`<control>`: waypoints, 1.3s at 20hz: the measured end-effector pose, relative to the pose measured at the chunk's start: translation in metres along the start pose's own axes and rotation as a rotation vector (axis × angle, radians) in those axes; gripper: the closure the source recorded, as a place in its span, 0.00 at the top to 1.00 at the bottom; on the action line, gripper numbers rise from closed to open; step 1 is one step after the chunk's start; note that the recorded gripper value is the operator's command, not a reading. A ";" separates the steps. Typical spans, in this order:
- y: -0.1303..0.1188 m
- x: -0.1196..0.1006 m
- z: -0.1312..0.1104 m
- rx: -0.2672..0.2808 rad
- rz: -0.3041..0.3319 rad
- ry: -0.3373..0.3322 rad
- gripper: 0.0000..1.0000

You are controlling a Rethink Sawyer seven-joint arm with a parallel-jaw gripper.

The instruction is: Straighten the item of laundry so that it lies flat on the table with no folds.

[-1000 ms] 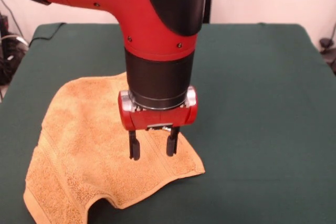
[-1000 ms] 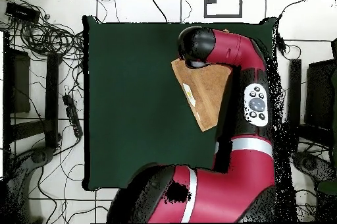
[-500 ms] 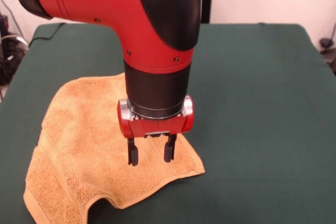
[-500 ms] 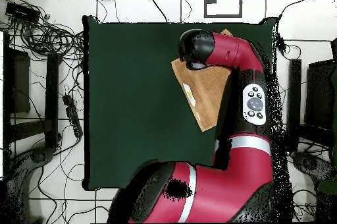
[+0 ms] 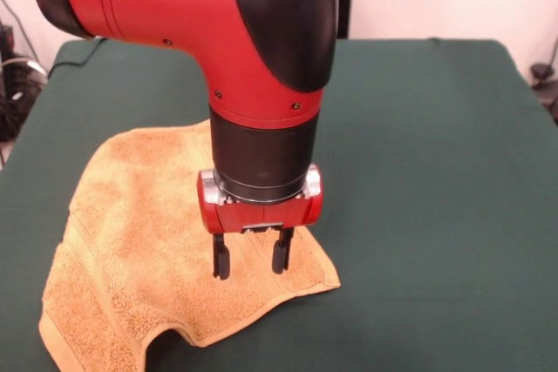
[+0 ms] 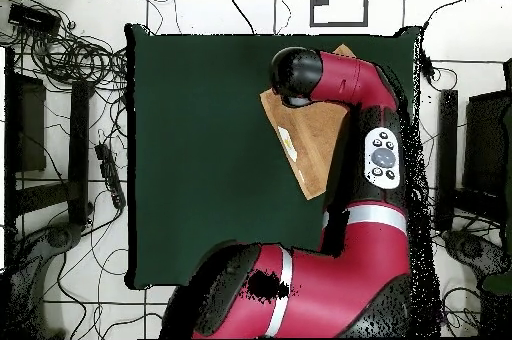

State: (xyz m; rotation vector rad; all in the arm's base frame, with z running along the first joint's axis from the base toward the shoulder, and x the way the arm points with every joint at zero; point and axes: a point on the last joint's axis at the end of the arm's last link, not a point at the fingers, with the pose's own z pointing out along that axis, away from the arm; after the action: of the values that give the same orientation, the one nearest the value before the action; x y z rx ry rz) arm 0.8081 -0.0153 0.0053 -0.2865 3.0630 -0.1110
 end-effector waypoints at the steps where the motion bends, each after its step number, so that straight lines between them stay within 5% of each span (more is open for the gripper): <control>1: 0.002 -0.001 0.000 0.002 -0.002 -0.003 1.00; 15: 0.046 0.016 0.016 -0.004 -0.042 -0.026 1.00; 26: 0.051 0.032 0.013 -0.011 -0.038 -0.020 1.00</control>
State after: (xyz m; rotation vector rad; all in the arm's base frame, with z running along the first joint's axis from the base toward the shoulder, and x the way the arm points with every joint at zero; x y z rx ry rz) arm 0.7683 0.0273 -0.0135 -0.3442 3.0400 -0.0926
